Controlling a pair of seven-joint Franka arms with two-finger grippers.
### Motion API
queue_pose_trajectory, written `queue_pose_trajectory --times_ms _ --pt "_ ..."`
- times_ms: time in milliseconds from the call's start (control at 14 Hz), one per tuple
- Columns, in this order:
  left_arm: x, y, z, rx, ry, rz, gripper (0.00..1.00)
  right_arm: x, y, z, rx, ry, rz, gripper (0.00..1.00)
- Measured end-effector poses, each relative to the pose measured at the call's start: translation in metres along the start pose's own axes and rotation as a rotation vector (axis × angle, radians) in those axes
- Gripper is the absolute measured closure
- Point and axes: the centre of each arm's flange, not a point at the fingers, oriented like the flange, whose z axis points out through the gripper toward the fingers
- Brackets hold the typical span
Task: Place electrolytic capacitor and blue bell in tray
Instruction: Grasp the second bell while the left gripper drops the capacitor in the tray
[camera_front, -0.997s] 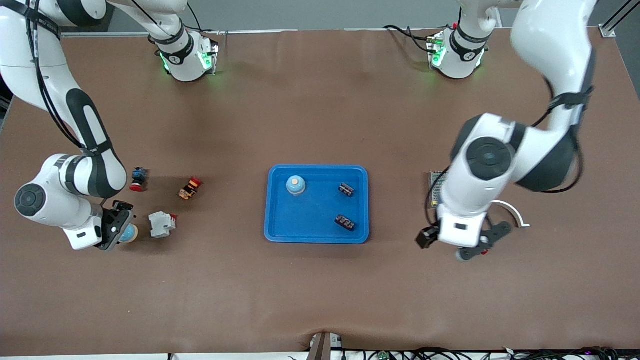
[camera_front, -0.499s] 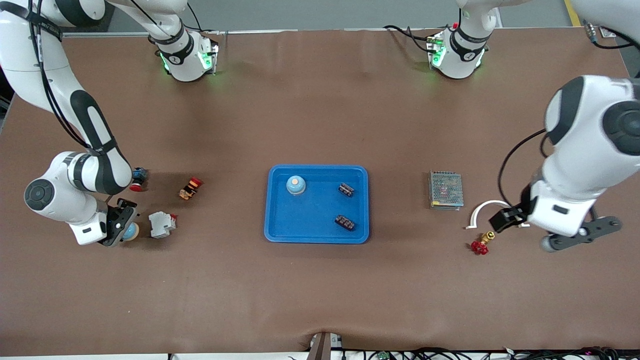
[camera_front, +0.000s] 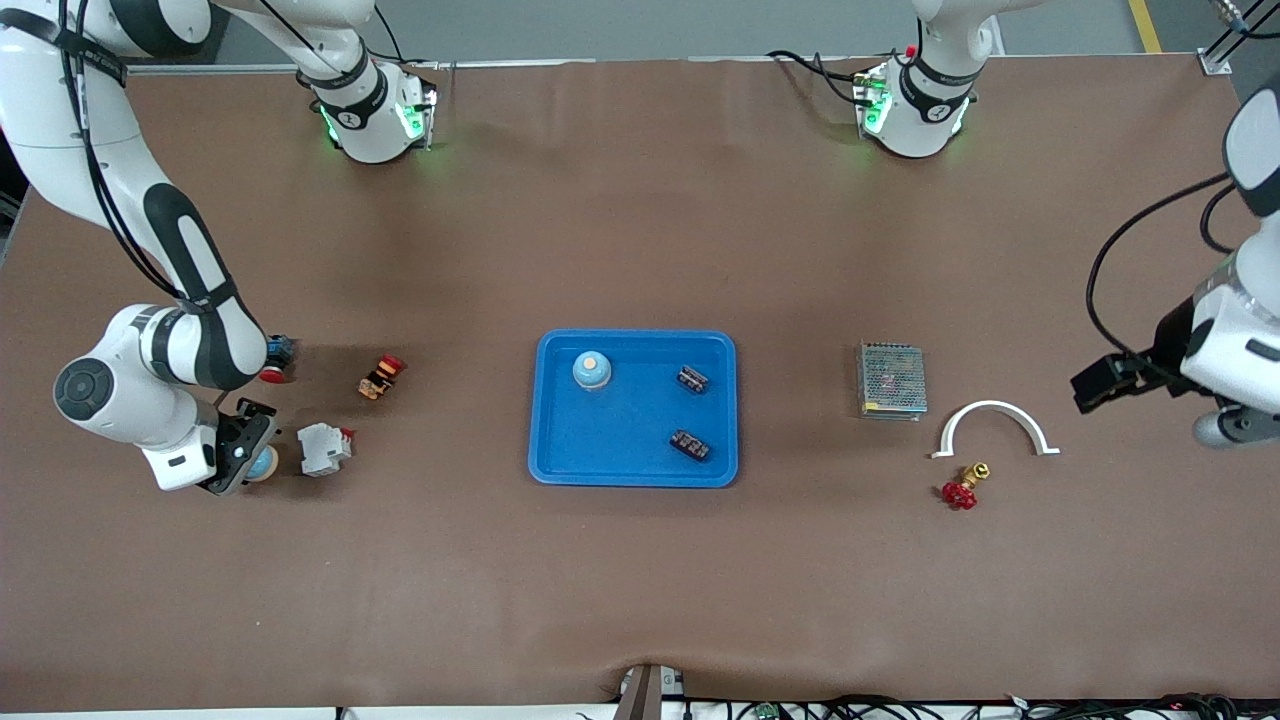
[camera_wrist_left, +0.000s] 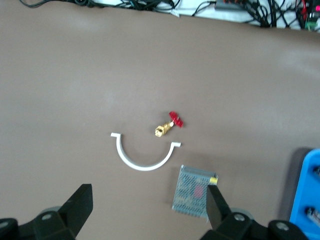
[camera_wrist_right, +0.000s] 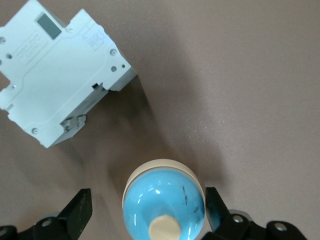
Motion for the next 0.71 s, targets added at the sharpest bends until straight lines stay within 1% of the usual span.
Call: queue_pose_trajectory --times_ms 142,285,356,499,712 --pt "-0.024 -0.016 -0.016 -0.006 -0.011 0.011 0.0 0.0 0.0 0.001 0.0 0.0 0.0 0.0" --pt "-0.047 -0.036 -0.029 -0.008 -0.02 0.011 0.0 0.0 0.002 -0.001 -0.014 0.004 0.0 0.2" --pt "-0.057 -0.044 -0.034 -0.008 -0.03 0.011 0.0 0.001 0.002 -0.003 -0.015 0.005 0.0 0.33" --pt "-0.071 -0.049 -0.039 -0.001 -0.053 0.008 0.0 0.001 0.002 -0.006 -0.013 0.004 0.0 0.34" --pt "-0.074 -0.047 -0.042 0.0 -0.057 0.011 0.0 0.001 0.002 -0.006 -0.013 0.004 0.0 0.34"
